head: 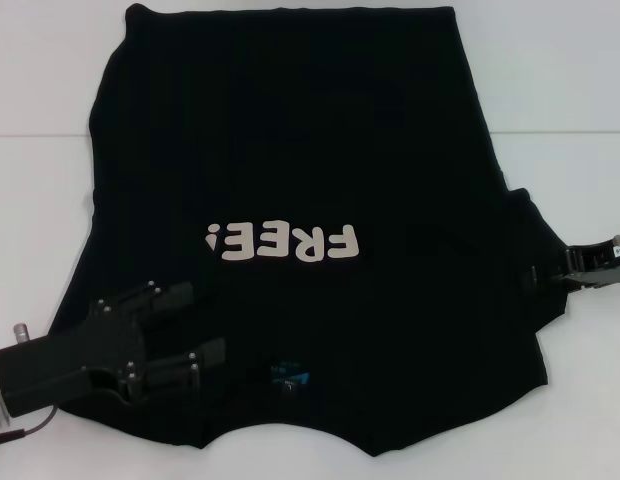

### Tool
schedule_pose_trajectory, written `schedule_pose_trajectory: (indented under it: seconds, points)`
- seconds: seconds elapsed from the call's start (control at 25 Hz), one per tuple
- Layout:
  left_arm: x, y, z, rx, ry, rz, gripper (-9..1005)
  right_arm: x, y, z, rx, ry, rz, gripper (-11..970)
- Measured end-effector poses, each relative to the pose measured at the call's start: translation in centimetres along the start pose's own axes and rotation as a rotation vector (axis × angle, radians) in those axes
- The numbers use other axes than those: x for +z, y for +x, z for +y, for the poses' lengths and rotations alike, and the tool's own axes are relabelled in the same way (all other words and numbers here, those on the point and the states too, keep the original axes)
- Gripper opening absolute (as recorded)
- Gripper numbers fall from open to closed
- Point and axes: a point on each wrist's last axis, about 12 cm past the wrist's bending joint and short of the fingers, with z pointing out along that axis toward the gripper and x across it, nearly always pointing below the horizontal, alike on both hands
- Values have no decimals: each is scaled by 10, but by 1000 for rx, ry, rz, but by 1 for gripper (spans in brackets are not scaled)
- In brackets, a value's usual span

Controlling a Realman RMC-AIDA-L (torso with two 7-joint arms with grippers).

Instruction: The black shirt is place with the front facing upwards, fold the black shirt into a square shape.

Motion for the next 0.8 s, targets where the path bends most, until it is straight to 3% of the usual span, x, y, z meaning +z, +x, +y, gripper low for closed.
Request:
schedule_pose_trajectory:
  seconds: [0.32, 0.56, 0.8]
  points:
    - [1, 0, -1, -6, 6, -12, 867, 2, 0, 2, -15, 9, 11, 602]
    - [1, 0, -1, -6, 7, -12, 867, 3, 0, 3, -15, 9, 11, 377]
    - [1, -1, -1, -4, 7, -12, 866, 4, -1, 5, -35, 18, 16, 272]
